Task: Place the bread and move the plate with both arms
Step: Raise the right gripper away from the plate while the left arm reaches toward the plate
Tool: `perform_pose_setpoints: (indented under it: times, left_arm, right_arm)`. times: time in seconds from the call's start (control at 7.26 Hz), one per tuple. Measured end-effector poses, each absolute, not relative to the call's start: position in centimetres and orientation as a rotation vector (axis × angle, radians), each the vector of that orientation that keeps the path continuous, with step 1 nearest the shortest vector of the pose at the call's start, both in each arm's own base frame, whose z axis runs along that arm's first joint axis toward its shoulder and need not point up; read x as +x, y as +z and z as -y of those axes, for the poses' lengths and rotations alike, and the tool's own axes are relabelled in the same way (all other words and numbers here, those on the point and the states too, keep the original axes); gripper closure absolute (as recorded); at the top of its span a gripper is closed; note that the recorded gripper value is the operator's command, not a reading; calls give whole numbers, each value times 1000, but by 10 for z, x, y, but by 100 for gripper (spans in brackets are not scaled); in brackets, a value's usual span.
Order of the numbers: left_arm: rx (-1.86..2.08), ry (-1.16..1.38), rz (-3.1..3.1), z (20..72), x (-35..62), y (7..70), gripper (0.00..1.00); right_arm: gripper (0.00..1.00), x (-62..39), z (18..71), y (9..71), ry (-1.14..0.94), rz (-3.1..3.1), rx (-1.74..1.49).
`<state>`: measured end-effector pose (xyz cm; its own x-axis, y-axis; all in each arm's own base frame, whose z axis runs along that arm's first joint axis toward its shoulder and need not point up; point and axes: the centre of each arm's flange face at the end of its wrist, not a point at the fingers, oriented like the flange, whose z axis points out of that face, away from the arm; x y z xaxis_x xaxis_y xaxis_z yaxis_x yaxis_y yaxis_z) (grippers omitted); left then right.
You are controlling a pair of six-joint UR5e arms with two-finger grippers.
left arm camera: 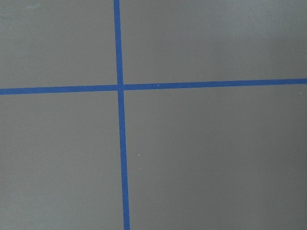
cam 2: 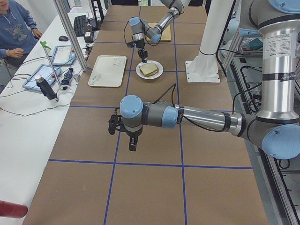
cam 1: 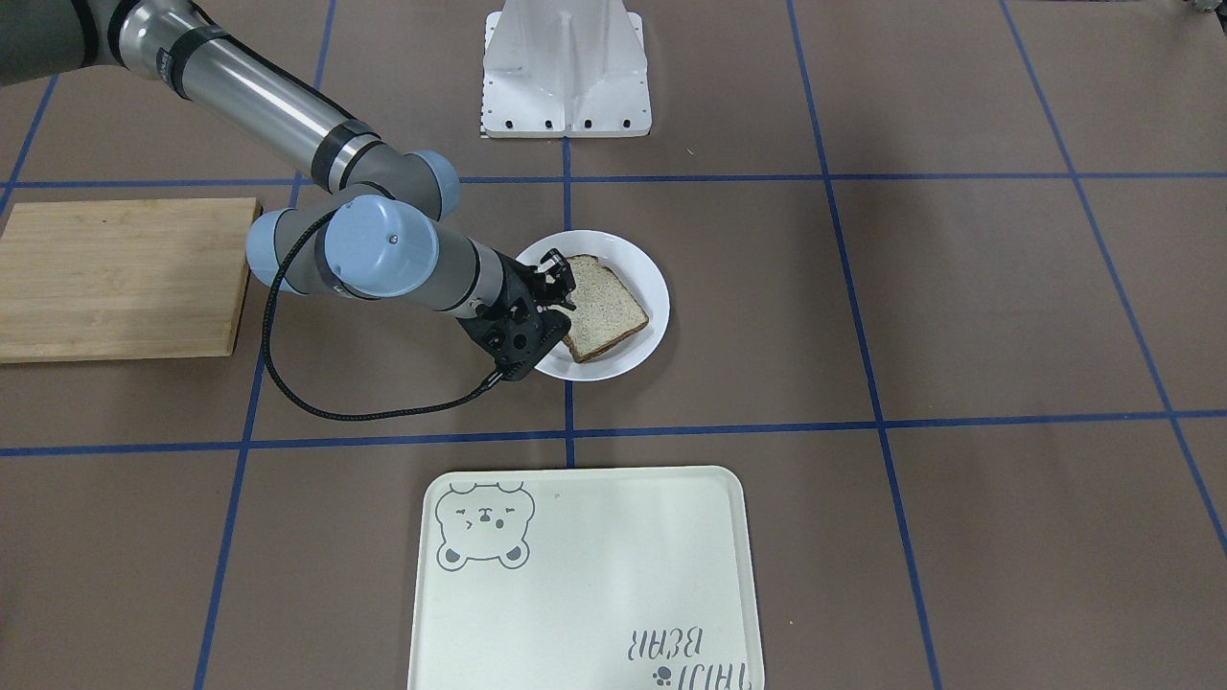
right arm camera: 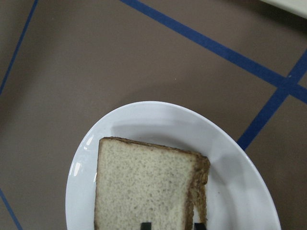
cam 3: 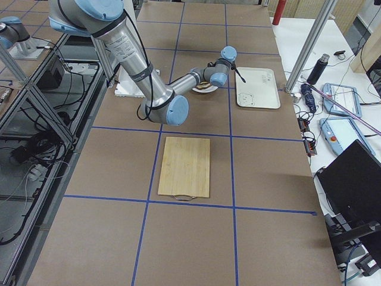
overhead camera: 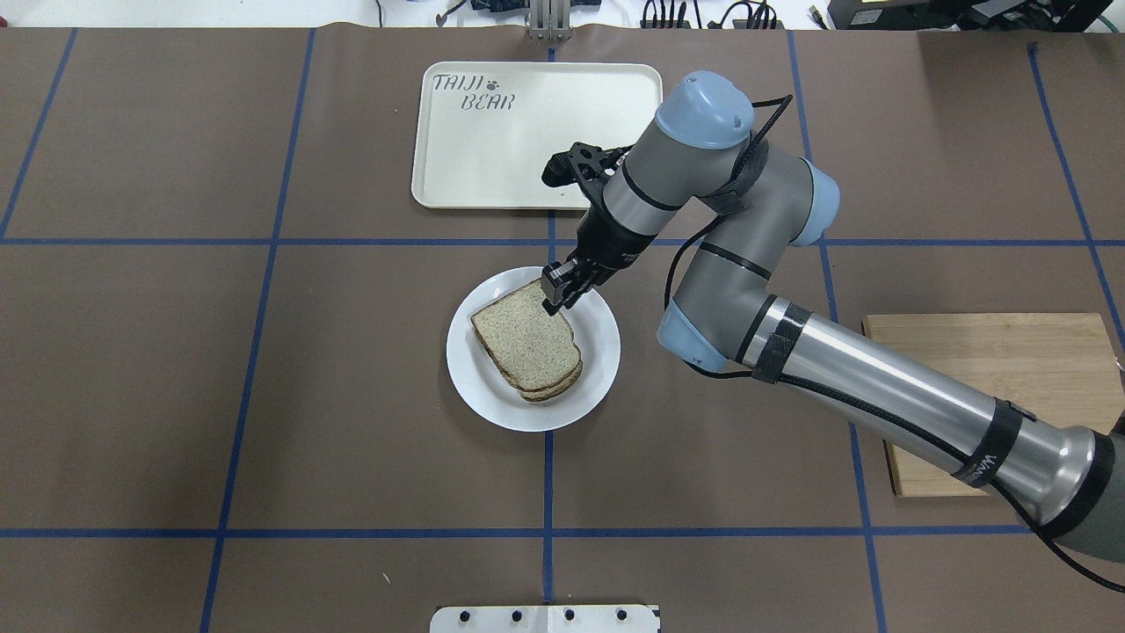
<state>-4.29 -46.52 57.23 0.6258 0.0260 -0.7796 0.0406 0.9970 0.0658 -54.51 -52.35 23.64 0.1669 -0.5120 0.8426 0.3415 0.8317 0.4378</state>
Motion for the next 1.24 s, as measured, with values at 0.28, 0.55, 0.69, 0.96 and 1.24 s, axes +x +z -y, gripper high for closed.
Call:
perform_pose_setpoints:
  times: [0.28,0.55,0.69,0.96,1.24]
  left_arm:
    - [86,-79,-919,480,-21,550,2]
    - [62,-144,-988,488,54,513,2]
    - [28,-178,-1031,490,96,485,2]
    - [-82,-186,-1096,491,206,414,3]
    - [-114,-170,-1094,472,339,347,3]
  right_arm:
    - [0,-501,533,258,-571,1263,179]
    - [0,-421,544,318,-472,1227,179]
    - [0,-373,550,360,-401,1193,173]
    - [0,-281,547,441,-250,1124,152]
    - [0,-220,526,514,-128,1057,100]
